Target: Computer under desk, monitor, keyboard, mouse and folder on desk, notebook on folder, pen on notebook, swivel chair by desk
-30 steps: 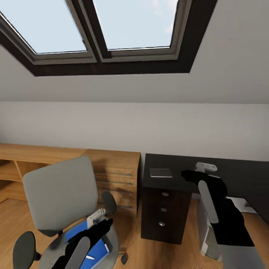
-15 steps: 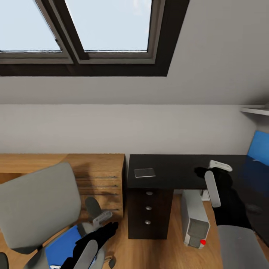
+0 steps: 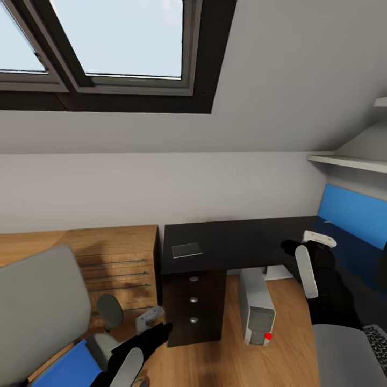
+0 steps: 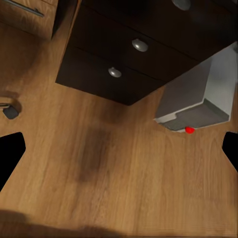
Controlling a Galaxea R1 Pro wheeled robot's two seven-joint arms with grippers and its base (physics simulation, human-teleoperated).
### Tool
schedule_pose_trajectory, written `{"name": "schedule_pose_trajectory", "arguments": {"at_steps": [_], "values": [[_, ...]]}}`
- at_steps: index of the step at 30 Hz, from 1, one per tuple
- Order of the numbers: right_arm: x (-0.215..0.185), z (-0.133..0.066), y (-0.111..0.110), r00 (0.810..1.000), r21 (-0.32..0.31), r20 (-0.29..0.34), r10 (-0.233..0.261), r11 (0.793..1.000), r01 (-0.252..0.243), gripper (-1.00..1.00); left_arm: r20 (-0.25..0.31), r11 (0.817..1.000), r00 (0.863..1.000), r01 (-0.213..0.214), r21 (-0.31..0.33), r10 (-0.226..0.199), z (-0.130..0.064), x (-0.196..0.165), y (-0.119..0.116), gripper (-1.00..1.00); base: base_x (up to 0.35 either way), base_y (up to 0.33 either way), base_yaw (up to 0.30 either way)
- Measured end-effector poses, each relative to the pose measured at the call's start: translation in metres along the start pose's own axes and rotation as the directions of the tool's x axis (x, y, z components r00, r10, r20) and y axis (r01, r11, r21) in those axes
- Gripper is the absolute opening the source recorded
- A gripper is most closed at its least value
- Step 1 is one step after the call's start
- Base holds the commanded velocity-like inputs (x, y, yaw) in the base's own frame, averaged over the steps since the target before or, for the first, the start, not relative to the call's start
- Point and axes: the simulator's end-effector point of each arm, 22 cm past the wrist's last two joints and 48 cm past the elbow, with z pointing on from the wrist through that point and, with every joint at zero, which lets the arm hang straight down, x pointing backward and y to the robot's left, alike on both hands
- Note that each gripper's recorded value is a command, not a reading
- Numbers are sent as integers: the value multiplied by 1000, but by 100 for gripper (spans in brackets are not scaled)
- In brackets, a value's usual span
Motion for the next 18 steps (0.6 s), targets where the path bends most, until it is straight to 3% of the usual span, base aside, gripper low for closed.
{"name": "schedule_pose_trajectory", "arguments": {"at_steps": [5, 9, 11, 12, 14, 18], "values": [[-25, -28, -4, 998, -19, 67, 10, 1000, -8, 100, -5, 1000, 1000, 1, 3, -1, -3, -1, -3, 100, 0, 0, -86], [8, -37, -11, 999, -29, 21, -44, 999, 44, 100, 5, 1000, 1000, -10, 18, 10, -6, -13, -14, 100, 0, 0, -22], [26, -42, 8, 996, -97, 3, -93, 991, 93, 100, 16, 999, 1000, -20, 32, 20, -8, -23, -25, 100, 0, 0, -22], [36, -47, 26, 992, -165, -7, -124, 979, 121, 100, 22, 999, 999, -25, 43, 24, -10, -29, -33, 100, 0, 0, -40], [46, -52, 41, 988, -228, -21, -152, 963, 143, 100, 29, 998, 999, -31, 53, 30, -12, -36, -40, 100, 0, 0, -59], [58, -57, 46, 979, -304, -35, -201, 935, 181, 100, 35, 996, 998, -54, 69, 51, -15, -53, -56, 100, 0, 0, -99]]}}
